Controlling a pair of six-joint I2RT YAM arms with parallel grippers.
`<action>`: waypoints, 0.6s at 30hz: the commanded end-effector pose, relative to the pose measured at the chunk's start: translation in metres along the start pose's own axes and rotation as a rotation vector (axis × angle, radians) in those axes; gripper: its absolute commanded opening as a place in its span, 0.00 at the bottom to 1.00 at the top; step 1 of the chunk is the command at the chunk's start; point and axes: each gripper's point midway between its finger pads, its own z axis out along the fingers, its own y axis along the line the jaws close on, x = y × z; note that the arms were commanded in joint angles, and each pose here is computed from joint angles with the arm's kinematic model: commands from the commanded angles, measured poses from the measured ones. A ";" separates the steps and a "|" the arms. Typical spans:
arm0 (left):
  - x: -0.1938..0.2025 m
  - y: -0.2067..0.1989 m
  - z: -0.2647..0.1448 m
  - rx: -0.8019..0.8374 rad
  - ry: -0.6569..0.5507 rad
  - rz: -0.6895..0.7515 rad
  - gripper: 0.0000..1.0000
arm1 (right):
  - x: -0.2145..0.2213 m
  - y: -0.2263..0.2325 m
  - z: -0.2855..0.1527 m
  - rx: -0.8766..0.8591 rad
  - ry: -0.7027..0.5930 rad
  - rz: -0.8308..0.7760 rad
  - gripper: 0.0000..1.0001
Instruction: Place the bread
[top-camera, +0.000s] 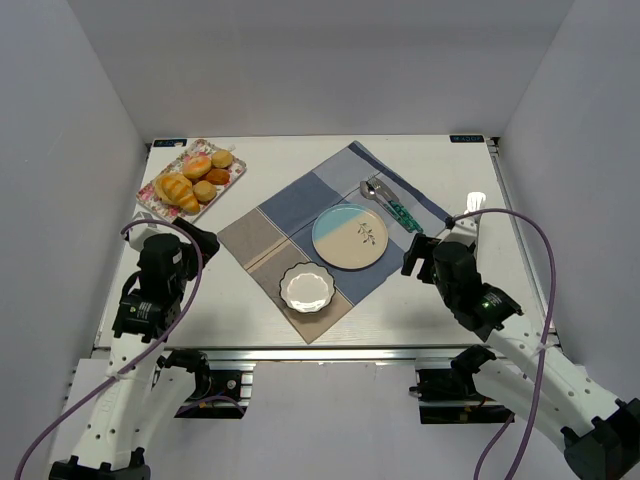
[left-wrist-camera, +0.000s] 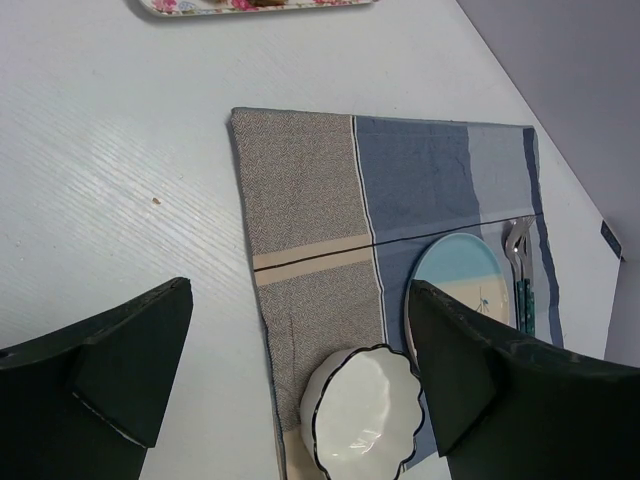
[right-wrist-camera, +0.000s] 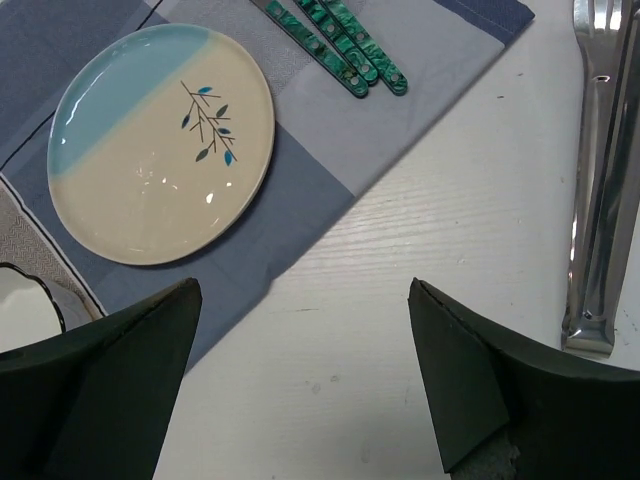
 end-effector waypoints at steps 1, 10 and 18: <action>0.002 0.004 0.002 -0.016 0.003 0.003 0.98 | -0.022 0.004 -0.003 -0.011 -0.069 0.007 0.90; 0.013 -0.003 0.016 0.014 0.034 0.010 0.98 | 0.000 -0.059 -0.016 0.403 0.087 0.009 0.89; 0.034 -0.010 0.032 0.078 0.099 0.045 0.98 | 0.015 -0.126 -0.004 0.635 0.245 0.120 0.89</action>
